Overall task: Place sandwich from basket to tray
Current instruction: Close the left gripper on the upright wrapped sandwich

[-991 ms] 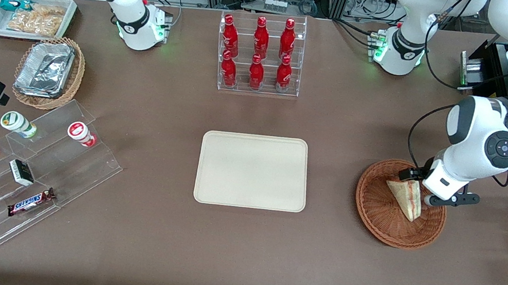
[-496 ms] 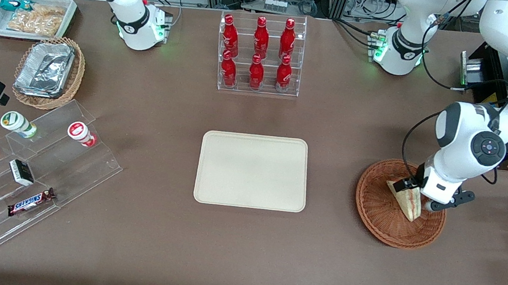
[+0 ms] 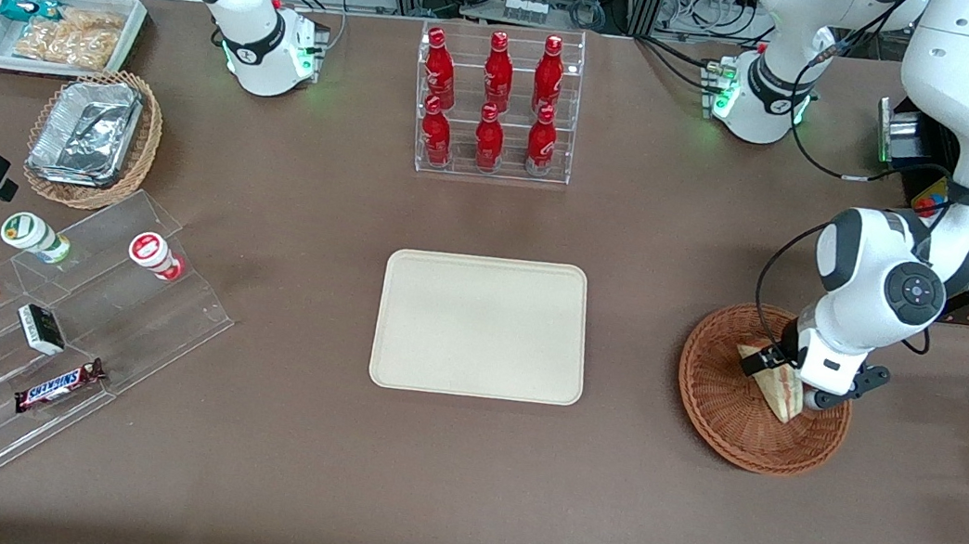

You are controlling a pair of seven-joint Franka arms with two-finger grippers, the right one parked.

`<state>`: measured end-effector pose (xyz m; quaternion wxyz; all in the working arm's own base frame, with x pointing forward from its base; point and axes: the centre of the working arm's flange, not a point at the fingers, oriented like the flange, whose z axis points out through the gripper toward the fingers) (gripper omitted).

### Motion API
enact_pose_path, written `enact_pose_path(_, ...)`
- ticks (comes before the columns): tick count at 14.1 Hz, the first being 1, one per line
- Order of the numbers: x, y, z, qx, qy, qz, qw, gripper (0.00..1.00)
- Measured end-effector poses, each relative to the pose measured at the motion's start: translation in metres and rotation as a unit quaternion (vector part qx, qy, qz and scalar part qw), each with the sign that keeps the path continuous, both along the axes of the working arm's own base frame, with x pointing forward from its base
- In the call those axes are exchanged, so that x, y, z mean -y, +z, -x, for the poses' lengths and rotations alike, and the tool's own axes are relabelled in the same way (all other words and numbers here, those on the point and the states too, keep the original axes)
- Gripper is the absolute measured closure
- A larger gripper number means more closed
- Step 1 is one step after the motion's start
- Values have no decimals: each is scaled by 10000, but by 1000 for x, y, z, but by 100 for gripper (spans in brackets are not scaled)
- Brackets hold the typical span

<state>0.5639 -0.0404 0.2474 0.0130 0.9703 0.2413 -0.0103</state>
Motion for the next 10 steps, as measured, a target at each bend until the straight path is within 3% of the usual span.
enact_pose_path(3,-1,-3,0,-1,10,-1,10000,3)
enact_pose_path(4,-1,-3,0,-1,13,-2,10000,10)
enact_pose_path(6,-2,-3,0,1,-43,-4,10000,33)
enact_pose_path(10,-11,-3,-1,9,-498,-4,9988,70)
